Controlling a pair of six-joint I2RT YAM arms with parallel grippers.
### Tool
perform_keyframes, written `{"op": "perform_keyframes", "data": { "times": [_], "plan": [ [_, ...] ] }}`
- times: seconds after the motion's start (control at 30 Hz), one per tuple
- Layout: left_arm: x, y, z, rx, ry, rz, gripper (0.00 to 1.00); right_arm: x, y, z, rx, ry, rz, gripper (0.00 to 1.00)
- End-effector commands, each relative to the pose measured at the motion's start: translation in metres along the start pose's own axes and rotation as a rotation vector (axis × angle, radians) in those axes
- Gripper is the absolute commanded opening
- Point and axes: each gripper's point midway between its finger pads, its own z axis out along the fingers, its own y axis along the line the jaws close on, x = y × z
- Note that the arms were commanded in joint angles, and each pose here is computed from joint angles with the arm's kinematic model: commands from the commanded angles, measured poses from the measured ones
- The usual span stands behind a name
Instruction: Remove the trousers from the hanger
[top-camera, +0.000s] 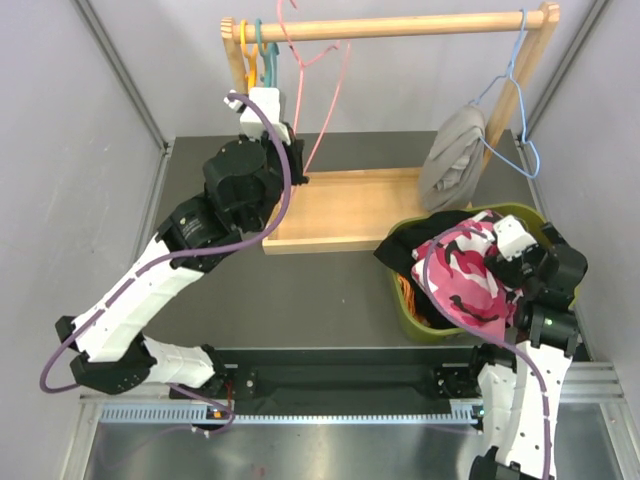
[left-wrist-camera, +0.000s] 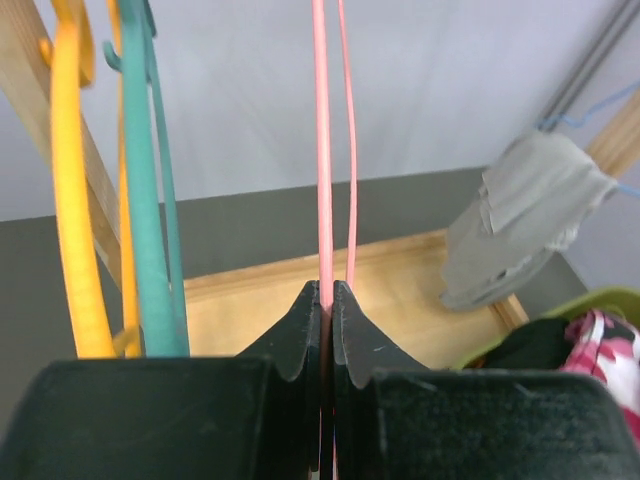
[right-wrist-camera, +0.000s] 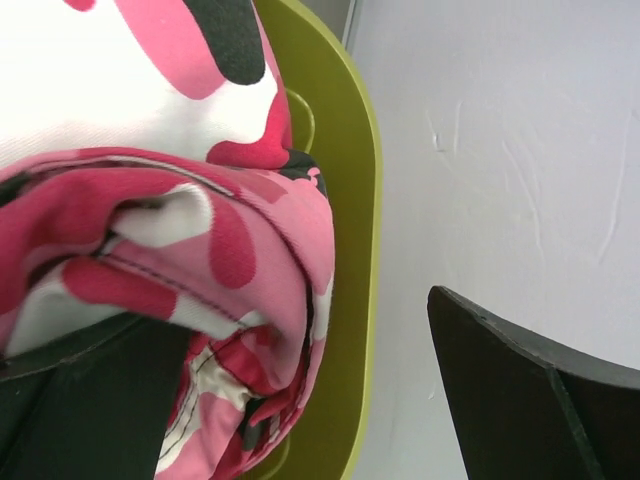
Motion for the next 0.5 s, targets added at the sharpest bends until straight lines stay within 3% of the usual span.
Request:
{"op": "perform_keyframes", "data": {
  "times": [0.0,0.27,0.47],
  "plan": [
    [-0.040,0.007,0.010,-0.050,-0.098,-0.101,0.00,-0.017,0.002,-0.015,-0.036,-0.069,-0.006,1.00],
    [-0.017,0.039,0.060,-0.053,0.018,-0.204,0.00,-0.017,0.009,-0.015,-0.049,-0.086,-0.002,1.00],
    [0.014,0.041,0.064,-0.030,0.094,-0.210,0.00,-0.016,0.013,-0.017,-0.056,-0.092,-0.004,1.00]
  ]
}}
